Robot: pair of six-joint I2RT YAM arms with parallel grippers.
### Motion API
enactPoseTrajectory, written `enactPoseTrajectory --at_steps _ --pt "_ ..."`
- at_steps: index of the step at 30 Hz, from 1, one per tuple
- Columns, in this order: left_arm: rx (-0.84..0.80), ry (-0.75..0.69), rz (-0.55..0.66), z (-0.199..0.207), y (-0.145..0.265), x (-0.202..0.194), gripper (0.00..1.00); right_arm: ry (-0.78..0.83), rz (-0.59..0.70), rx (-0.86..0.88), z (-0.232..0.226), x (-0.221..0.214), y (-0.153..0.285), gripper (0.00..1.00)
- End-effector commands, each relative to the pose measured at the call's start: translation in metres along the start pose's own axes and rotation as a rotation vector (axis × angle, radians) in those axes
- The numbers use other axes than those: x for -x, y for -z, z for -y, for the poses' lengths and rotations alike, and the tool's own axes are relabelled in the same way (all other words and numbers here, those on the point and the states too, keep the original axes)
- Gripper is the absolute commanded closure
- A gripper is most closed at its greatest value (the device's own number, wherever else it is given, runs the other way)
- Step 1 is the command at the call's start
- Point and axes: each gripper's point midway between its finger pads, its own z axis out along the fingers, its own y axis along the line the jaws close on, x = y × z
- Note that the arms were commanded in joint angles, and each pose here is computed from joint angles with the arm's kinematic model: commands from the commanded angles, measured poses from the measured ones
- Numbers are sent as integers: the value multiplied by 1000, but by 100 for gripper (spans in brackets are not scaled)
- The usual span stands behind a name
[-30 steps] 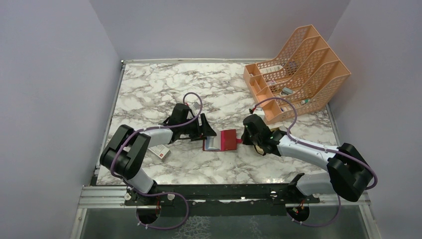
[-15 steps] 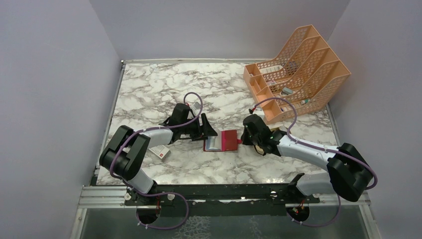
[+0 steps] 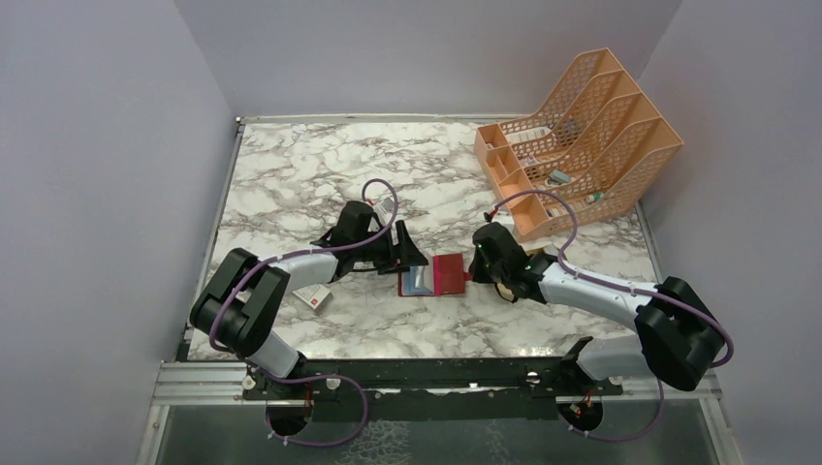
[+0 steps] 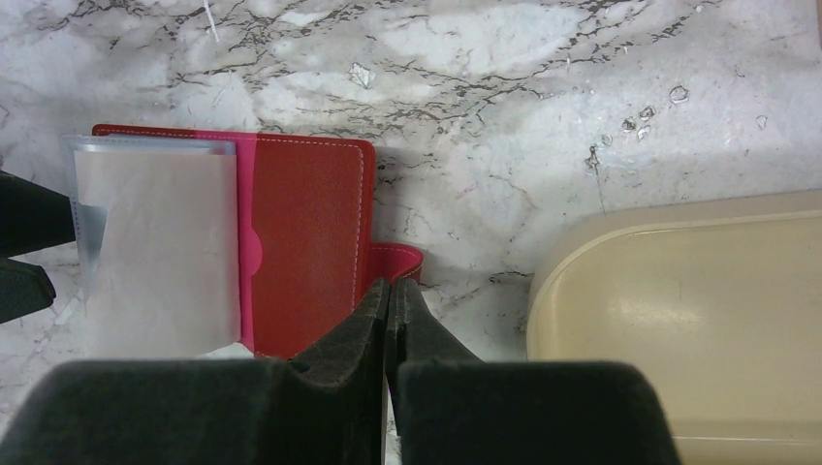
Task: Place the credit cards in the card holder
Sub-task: Open the card holder at the center of the board.
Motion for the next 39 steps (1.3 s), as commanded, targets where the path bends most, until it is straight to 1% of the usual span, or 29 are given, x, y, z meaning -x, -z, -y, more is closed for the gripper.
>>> enactPoseTrajectory --at_steps 1,3,9,12,16,20,23,26,29,31,33,35,39 --pt "-56 -32 5 21 2 7 31 -14 21 29 -7 6 0 99" --pt "-58 -34 8 22 2 7 31 -16 20 33 -7 6 -1 99" --pt "-63 -33 4 24 1 6 39 -21 18 52 -11 6 0 99" --pt "-72 -36 0 26 1 5 46 -22 19 52 -11 6 0 99" --pt "-78 -39 -4 28 -1 3 53 -21 18 53 -11 6 0 99" --pt "-96 -43 -7 33 -3 4 53 -21 14 64 -13 5 0 99" --pt "-133 -50 -17 45 -5 3 54 -12 4 99 -20 5 1 99" --pt "-178 -57 -43 57 -10 0 59 -16 0 117 -25 7 4 93" --pt "-175 -59 -60 57 -18 -3 69 -23 13 134 -28 13 10 83" --pt "-171 -58 -69 55 -22 -5 74 -25 19 135 -29 17 15 76" --pt "-165 -63 -68 54 -26 -5 75 -28 25 123 -28 22 21 69" --pt "-157 -65 -68 52 -31 -4 75 -30 33 113 -26 26 27 66" --pt "-144 -67 -81 48 -41 -4 80 -32 57 139 -29 36 41 65"
